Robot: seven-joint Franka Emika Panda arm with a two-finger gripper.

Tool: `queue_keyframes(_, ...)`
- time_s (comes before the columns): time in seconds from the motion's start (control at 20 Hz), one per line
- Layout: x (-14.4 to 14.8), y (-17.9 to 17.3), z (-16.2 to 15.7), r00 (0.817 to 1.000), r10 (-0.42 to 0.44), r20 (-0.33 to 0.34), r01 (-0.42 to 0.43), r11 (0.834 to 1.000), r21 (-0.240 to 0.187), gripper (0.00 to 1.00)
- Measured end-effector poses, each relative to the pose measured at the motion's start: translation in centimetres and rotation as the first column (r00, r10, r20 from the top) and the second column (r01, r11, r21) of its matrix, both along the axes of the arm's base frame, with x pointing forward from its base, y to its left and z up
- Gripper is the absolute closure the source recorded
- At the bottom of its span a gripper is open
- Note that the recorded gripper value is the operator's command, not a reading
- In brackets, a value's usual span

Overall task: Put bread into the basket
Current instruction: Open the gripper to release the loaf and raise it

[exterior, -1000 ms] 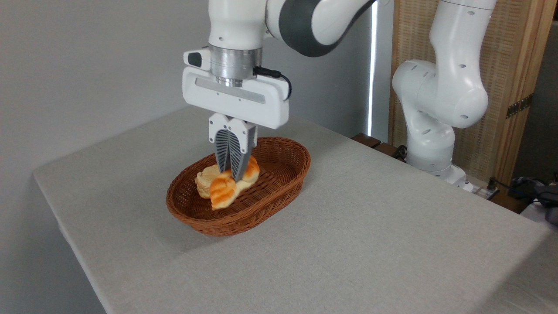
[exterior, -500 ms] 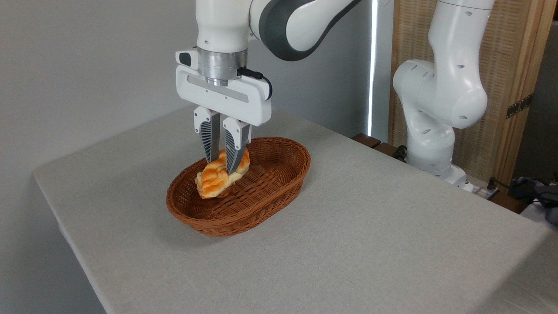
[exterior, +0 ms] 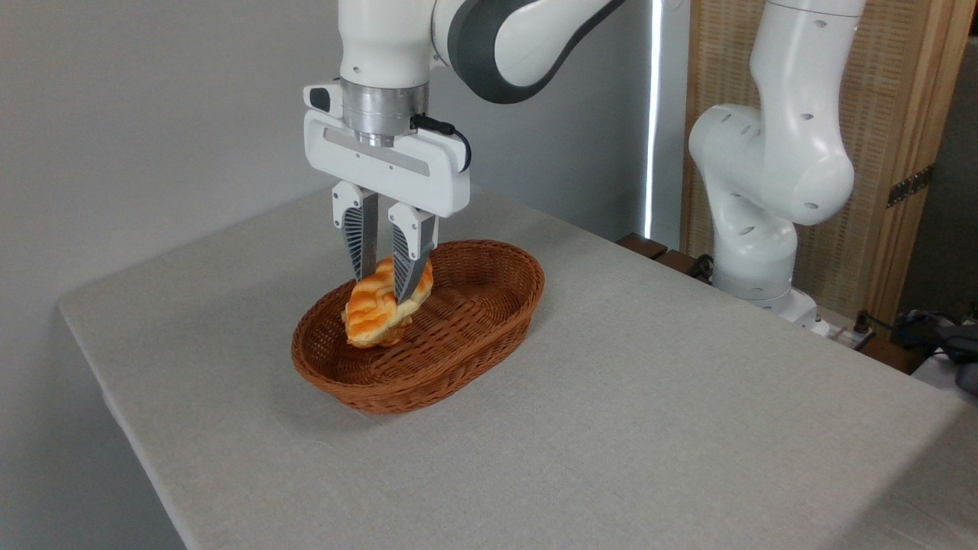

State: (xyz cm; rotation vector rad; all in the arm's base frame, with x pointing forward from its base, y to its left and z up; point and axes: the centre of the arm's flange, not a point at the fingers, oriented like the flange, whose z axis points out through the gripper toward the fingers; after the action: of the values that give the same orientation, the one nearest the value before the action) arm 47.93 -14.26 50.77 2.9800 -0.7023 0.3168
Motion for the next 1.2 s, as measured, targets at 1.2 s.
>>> queue_keyframes(1.2, 0.7, 6.9, 4.4, 0.961, -0.250, -0.118, 0.254, 0.967, 0.028, 0.00)
